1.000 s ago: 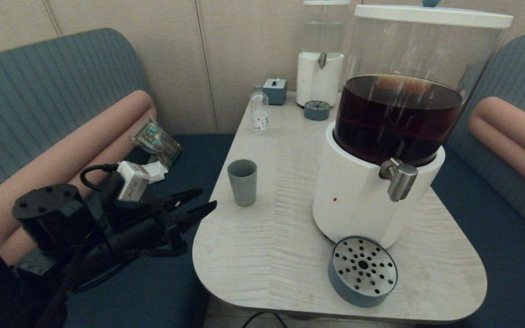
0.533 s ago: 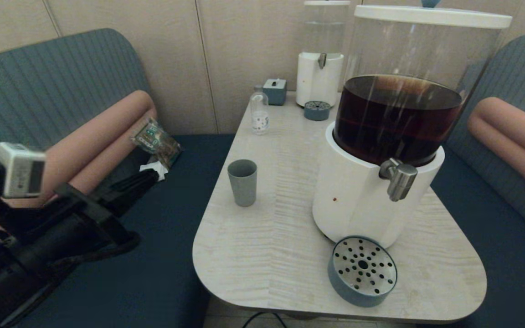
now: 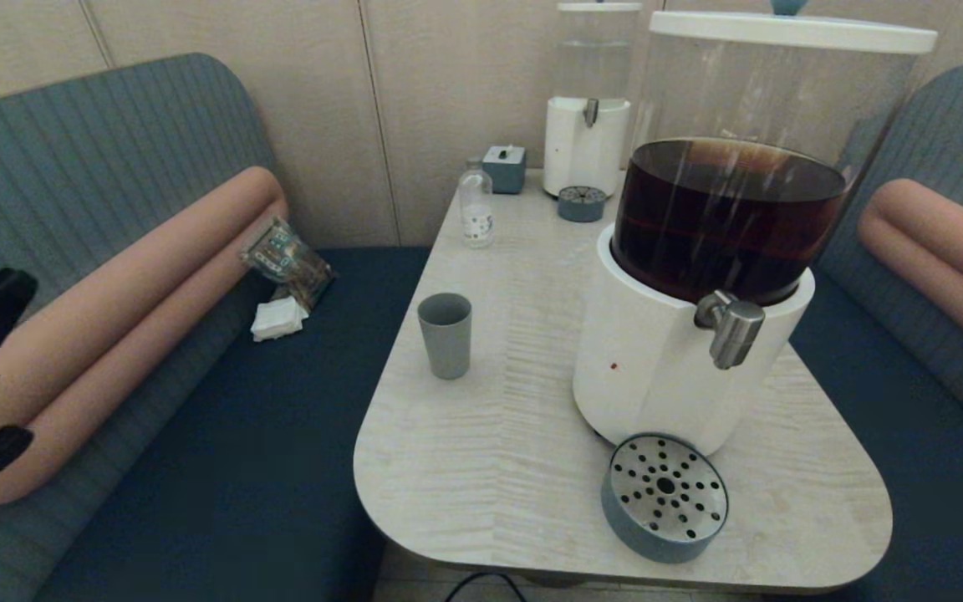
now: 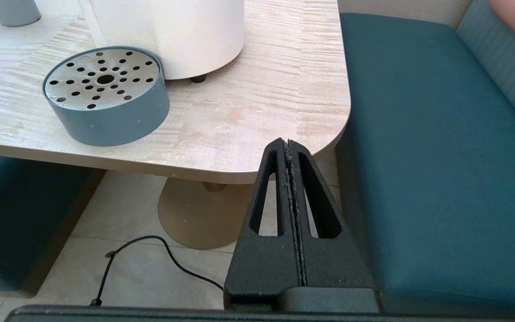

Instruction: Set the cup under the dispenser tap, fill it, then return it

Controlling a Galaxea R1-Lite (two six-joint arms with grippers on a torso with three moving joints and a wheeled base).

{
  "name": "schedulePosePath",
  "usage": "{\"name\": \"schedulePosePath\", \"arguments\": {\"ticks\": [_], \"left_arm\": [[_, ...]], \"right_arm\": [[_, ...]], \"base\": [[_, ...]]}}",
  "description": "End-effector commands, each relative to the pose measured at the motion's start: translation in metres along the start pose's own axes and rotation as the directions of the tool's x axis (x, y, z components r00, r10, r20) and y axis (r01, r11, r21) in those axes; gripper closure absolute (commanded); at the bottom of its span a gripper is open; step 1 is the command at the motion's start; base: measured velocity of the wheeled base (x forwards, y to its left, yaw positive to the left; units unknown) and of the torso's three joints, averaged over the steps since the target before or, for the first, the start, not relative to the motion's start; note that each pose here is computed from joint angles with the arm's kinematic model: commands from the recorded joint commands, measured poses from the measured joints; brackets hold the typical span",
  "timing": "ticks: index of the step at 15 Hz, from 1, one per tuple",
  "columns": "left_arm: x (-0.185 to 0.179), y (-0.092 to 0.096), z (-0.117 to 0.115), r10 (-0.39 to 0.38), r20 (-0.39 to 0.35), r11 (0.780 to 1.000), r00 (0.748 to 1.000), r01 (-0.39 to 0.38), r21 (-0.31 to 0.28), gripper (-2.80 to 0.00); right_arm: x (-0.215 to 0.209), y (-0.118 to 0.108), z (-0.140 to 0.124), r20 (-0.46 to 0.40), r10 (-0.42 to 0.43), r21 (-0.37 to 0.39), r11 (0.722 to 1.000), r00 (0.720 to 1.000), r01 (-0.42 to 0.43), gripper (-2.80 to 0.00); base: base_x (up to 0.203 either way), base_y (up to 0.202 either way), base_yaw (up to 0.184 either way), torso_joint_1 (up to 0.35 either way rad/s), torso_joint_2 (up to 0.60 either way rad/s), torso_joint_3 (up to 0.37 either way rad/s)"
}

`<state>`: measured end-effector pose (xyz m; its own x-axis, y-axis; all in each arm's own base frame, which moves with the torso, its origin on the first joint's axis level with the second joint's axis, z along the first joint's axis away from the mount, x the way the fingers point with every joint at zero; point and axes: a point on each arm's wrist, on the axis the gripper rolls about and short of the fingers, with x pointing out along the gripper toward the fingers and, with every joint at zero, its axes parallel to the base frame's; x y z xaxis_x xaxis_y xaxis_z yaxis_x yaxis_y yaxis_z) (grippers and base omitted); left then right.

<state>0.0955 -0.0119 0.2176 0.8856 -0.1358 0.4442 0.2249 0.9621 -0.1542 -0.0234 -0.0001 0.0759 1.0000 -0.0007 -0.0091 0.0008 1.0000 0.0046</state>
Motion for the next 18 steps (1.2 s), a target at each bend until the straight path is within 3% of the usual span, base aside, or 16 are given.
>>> {"name": "schedulePosePath", "arguments": {"ticks": [1, 7, 9, 14, 16, 18], "left_arm": [[-0.036, -0.004, 0.021, -0.008, 0.125, 1.000, 0.992, 0.007, 0.010, 0.00], [-0.108, -0.011, 0.037, 0.087, 0.192, 0.994, 0.978, -0.098, 0.047, 0.00], [-0.123, -0.013, 0.034, 0.081, 0.179, 0.994, 0.980, -0.094, 0.061, 0.00], [-0.157, -0.011, -0.001, 0.047, 0.025, 0.985, 0.999, -0.050, 0.164, 0.00], [-0.159, -0.005, -0.029, 0.074, -0.077, 0.979, 0.994, -0.057, 0.194, 0.00], [-0.161, 0.001, -0.049, 0.157, -0.153, 0.963, 0.976, -0.117, 0.241, 0.00]], "right_arm": [[0.000, 0.000, 0.000, 0.000, 0.001, 0.000, 1.000, 1.000, -0.001, 0.00], [0.000, 0.000, 0.000, 0.000, 0.001, 0.000, 1.000, 1.000, -0.001, 0.00], [0.000, 0.000, 0.000, 0.001, 0.001, 0.000, 1.000, 1.000, -0.001, 0.00], [0.000, 0.000, 0.000, 0.001, -0.001, 0.000, 1.000, 1.000, 0.001, 0.00], [0.000, 0.000, 0.000, 0.001, -0.001, 0.000, 1.000, 1.000, 0.001, 0.00], [0.000, 0.000, 0.000, 0.000, 0.001, 0.000, 1.000, 1.000, -0.001, 0.00]], "base": [[0.000, 0.000, 0.000, 0.000, 0.00, 0.000], [0.000, 0.000, 0.000, 0.000, 0.00, 0.000], [0.000, 0.000, 0.000, 0.000, 0.00, 0.000], [0.000, 0.000, 0.000, 0.000, 0.00, 0.000], [0.000, 0.000, 0.000, 0.000, 0.00, 0.000], [0.000, 0.000, 0.000, 0.000, 0.00, 0.000]]}}
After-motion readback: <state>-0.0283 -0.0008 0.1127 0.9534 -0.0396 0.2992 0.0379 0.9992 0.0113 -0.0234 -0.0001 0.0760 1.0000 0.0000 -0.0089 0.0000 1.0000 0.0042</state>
